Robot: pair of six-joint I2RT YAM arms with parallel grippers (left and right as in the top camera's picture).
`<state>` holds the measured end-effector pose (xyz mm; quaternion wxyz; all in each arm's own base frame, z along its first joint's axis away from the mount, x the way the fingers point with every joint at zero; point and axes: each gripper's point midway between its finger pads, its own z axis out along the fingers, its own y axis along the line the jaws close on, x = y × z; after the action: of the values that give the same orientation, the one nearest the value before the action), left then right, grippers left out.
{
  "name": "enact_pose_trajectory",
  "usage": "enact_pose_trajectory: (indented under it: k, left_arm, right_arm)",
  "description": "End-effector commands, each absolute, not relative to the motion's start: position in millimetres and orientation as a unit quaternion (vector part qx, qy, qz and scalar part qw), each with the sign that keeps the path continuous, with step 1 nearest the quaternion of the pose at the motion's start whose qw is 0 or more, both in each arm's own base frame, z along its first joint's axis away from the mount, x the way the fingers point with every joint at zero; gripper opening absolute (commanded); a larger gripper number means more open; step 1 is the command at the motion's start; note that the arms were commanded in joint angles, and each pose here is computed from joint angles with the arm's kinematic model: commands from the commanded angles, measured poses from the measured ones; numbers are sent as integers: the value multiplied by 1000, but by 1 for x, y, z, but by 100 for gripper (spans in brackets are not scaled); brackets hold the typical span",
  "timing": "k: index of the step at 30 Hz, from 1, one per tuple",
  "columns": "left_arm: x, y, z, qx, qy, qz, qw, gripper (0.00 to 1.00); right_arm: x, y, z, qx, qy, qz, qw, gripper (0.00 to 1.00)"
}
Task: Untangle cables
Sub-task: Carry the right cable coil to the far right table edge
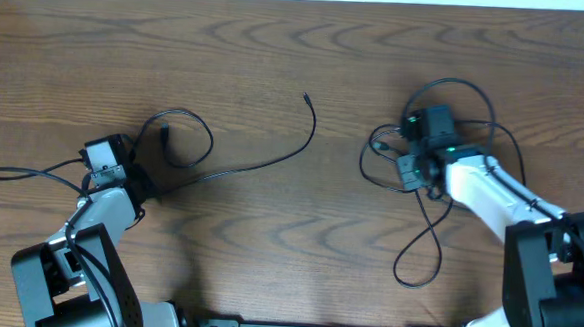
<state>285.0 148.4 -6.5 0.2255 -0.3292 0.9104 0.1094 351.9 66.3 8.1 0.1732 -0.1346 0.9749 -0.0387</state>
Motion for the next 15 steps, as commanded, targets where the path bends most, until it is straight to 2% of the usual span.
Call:
enact_pose_trajectory:
  k: [1, 10, 15]
  left_arm:
    - [253, 108, -50, -315, 938, 37, 143, 8]
    - [254, 108, -50, -315, 937, 37, 144, 8]
    - [254, 108, -50, -315, 937, 37, 144, 8]
  right_arm:
    - [354, 28, -12, -81, 984, -61, 147, 1]
    - [332, -48, -75, 27, 995, -69, 67, 1]
    - [329, -76, -86, 70, 993, -70, 63, 1]
